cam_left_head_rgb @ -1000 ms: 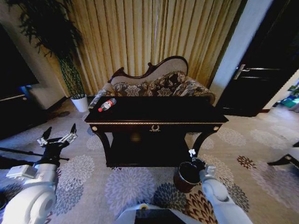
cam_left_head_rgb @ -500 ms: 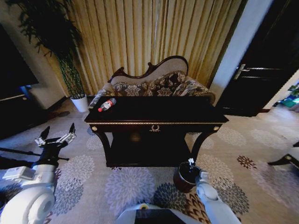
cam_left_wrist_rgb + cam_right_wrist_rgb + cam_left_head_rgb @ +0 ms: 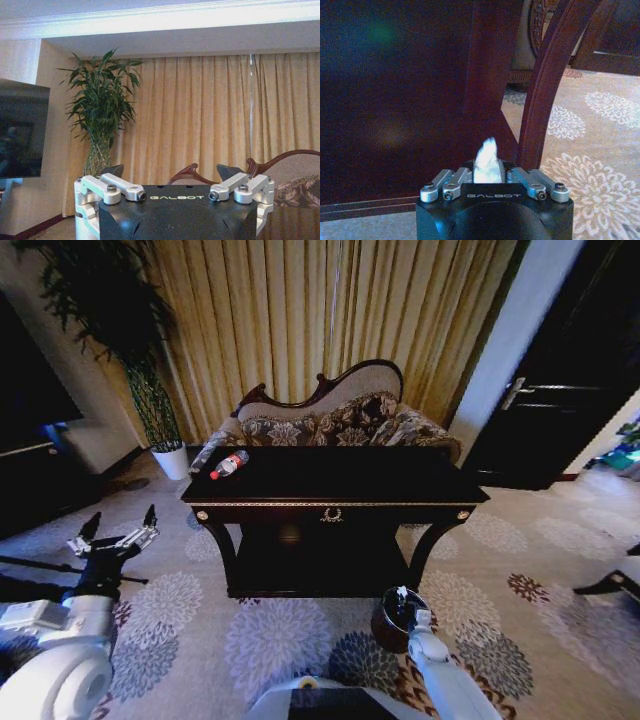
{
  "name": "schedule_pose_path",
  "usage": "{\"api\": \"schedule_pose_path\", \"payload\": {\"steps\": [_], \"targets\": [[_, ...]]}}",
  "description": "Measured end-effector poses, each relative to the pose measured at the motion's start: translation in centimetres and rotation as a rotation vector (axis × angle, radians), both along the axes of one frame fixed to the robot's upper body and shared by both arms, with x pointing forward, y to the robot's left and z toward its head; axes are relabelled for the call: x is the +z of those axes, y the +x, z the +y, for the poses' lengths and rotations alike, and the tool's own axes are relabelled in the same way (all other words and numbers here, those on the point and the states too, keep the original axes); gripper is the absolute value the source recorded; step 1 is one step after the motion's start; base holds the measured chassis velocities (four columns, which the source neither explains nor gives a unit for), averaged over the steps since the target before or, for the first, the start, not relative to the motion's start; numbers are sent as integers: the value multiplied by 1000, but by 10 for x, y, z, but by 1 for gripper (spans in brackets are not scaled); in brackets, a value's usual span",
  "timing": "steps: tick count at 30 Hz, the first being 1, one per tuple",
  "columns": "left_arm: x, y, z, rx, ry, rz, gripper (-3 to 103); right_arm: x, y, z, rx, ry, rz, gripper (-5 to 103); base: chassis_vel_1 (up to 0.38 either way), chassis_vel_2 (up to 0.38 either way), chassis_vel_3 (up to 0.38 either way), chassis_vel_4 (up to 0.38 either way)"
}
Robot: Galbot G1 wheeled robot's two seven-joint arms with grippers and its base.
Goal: Move to the front of the table and place the trash on the table into the trash bin.
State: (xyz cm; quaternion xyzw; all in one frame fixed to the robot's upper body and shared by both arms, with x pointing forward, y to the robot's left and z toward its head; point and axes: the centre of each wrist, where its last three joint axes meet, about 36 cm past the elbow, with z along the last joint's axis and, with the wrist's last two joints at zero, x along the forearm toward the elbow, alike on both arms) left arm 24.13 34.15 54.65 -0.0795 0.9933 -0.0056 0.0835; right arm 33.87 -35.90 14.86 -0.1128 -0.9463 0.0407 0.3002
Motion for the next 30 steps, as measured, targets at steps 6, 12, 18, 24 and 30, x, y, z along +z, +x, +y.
{"api": "schedule_pose_path", "payload": {"steps": [6,12,18,24,30], "targets": [[0,0,0,0,-2,-1,100,1,3,-4,-19,-32,-4,47,0,0,0,0],[0,-1,-1,-2,-2,-3,100,3,3,-8,-30,-39,-8,69,0,0,0,0],[0,-1,-1,-2,-3,-5,100,5,1,-11,-37,-42,-11,85,0,0,0,0],[0,-2,-2,-1,-8,-7,100,16,1,-12,-39,-33,-42,100,0,0,0,0],[0,-2,-4,-3,-12,-10,100,26,1,-12,-34,-29,-64,100,0,0,0,0]]}}
